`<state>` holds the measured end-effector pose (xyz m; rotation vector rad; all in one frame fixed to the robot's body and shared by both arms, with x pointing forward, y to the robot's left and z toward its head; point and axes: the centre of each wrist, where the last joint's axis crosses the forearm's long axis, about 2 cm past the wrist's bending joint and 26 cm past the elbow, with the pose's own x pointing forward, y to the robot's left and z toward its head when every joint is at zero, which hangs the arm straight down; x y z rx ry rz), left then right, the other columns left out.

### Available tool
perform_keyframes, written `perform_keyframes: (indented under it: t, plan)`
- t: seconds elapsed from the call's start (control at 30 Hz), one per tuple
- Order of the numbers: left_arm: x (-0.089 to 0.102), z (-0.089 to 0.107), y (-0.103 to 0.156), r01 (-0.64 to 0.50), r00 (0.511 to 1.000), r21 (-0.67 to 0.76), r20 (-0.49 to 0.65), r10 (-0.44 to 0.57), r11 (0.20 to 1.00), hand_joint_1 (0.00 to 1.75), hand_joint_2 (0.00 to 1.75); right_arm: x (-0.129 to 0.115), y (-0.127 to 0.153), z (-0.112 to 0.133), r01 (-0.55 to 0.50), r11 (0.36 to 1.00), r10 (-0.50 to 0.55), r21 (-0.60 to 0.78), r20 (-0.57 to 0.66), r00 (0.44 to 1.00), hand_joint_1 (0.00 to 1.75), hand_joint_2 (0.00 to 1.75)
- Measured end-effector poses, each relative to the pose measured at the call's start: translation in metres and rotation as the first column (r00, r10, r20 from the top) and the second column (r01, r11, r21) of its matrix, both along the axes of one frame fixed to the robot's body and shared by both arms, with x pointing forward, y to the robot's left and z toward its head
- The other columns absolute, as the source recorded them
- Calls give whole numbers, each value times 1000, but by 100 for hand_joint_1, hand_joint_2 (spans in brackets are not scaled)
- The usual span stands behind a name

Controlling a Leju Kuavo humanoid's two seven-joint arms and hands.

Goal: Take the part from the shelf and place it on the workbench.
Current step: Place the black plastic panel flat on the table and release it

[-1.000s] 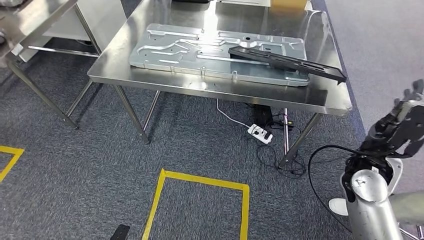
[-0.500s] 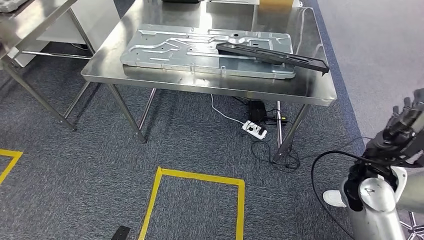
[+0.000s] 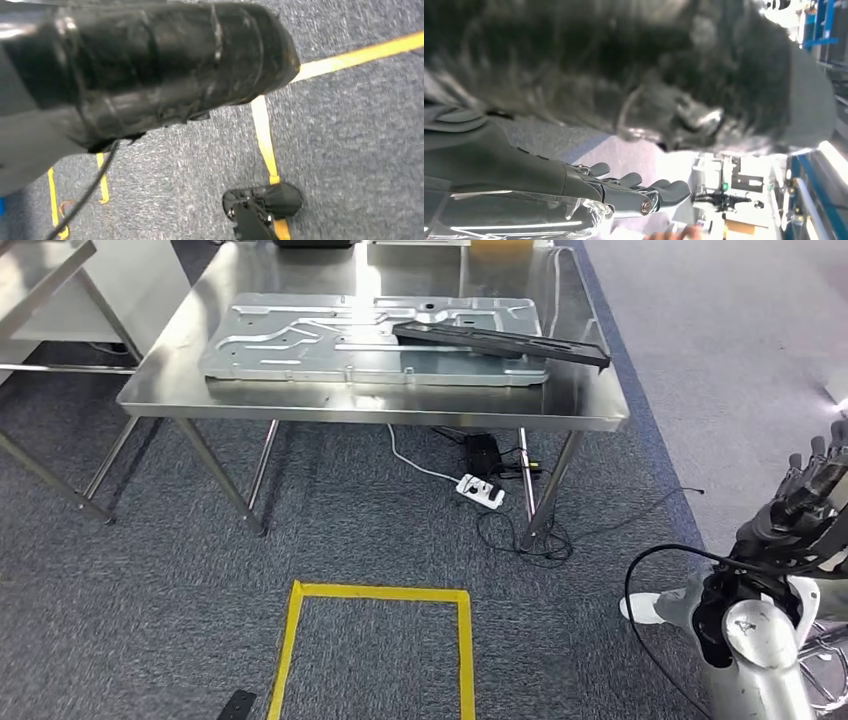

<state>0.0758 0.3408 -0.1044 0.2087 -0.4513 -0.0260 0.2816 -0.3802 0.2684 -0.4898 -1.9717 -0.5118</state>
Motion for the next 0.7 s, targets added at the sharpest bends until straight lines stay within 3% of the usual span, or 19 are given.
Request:
perform_keyframes:
  t: [0.7]
  plan:
    - [0,0,2,10,1000,-17,20,-10,1000,0,0,-1,-1,3,14,999,-14,-39,11,1000,0,0]
